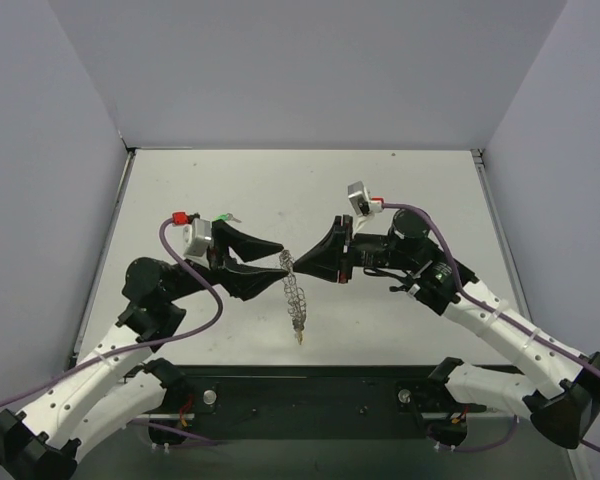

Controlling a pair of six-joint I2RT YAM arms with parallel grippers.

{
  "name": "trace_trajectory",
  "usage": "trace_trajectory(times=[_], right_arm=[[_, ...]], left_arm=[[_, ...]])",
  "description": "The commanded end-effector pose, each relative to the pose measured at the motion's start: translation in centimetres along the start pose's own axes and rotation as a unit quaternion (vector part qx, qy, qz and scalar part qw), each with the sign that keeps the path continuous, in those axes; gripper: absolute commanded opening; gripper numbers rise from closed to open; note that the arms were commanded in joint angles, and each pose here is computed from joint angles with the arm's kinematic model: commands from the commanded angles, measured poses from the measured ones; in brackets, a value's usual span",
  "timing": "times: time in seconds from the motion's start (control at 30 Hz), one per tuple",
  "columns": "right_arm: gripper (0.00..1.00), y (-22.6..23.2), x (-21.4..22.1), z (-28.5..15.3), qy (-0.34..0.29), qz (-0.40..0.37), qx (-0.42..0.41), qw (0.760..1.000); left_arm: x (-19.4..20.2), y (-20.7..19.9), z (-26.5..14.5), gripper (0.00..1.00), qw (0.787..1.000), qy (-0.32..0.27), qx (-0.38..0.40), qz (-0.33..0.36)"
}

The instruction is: Put the keys on the keyring

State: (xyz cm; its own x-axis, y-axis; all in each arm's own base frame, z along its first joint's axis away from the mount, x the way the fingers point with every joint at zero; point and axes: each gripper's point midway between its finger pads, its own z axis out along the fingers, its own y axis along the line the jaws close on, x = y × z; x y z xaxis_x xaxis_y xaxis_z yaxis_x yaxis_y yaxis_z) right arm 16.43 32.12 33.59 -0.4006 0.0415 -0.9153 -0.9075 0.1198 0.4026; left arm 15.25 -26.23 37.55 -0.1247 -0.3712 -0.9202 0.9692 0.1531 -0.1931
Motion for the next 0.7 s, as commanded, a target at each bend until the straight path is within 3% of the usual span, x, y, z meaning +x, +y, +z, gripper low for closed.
trace_trajectory(times=[0.0, 0.3, 0.47, 0.67], right_arm=[[0.0, 2.2, -3.1, -1.2, -0.023, -0.079, -0.015, 0.996], [0.0, 2.6, -2.4, -2.2, 0.008, -0.108, -0.014, 0.994], [0.0, 2.7, -1.7, -2.5, 0.051, -0.118, -0.018, 0.992], [0.0, 2.7, -1.6, -2.5, 0.055, -0.126, -0.009, 0.99]], left_arm=[[-1.8, 0.0, -0.4, 0.67, 0.998, 0.024, -0.027, 0.049], [-2.0, 0.6, -0.5, 0.71, 0.991, 0.102, -0.046, 0.068], [-0.1, 0.4, -0.1, 0.65, 0.984, 0.175, -0.016, 0.042], [-0.1, 0.2, 0.3, 0.61, 0.979, 0.199, -0.005, 0.039]])
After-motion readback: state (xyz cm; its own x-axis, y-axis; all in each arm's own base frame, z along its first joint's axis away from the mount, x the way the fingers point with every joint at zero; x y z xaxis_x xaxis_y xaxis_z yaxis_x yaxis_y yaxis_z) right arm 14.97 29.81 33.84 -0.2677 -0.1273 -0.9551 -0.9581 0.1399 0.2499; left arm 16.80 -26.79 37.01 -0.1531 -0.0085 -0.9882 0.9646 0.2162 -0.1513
